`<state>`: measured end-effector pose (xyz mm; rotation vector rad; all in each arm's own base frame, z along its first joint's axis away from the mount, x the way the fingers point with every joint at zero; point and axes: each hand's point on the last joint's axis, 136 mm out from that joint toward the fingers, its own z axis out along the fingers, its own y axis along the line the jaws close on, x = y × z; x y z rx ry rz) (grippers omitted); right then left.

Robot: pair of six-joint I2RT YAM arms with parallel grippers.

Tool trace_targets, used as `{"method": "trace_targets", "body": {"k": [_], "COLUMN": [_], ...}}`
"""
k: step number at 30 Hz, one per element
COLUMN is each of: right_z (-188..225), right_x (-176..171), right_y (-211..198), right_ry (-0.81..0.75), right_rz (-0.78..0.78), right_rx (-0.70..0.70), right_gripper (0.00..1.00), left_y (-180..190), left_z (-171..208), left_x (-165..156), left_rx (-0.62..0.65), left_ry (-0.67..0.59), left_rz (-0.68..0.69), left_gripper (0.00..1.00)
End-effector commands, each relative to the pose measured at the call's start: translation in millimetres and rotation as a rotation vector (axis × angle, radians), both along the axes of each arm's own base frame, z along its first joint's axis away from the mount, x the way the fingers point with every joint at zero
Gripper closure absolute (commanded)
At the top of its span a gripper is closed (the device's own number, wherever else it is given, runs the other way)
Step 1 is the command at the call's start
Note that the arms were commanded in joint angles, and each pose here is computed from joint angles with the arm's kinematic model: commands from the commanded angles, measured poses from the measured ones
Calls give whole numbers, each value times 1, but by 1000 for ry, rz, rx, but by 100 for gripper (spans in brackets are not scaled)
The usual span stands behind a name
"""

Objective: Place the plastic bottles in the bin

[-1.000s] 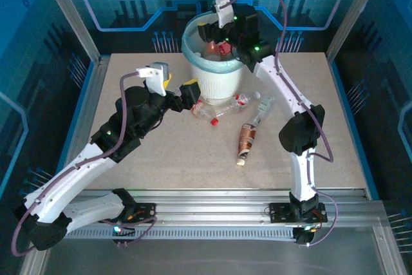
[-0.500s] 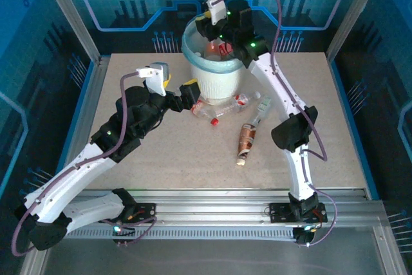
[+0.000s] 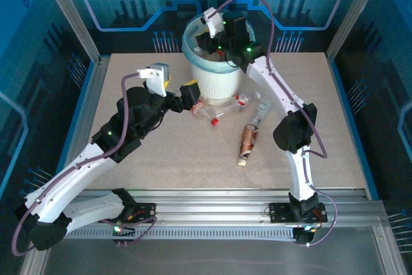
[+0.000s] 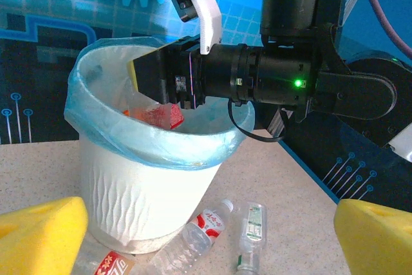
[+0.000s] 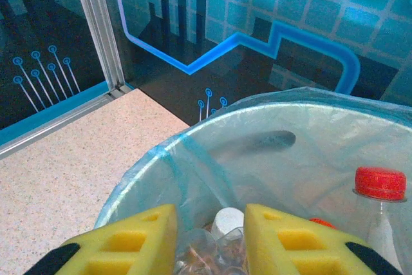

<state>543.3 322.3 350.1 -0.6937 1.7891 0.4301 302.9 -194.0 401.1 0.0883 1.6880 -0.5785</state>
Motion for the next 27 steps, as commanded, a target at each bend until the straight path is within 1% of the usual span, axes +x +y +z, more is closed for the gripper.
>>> {"method": "trace_targets", "body": {"k": [1,12,19,24,26,27], "right_z": [-45,-97,-109,-106,-125,-128], "right_x": [3,7,13,14,17,16], "right_y": [-15,-18,-17,-16,-15,-15], "right_ry": [144,262,289,294,326,331], "right_rz": [-31,-33,-41,-38,-38,-37], "right_rx": [-45,-100,-96,-93,-109,-113], "right_gripper": [67,67,67,66,66,66], "left_y": [7,7,8,8,8,8], "left_z": [0,0,0,0,-2,-1], "left_x": [0,0,0,1,1,1], "left_rx": [-8,-3,3,4,5,4], "left_ry": [0,-3,-3,-3,0,-1], "left_rz": [22,26,28,29,29,30], "left_gripper": [1,1,1,1,1,1]}}
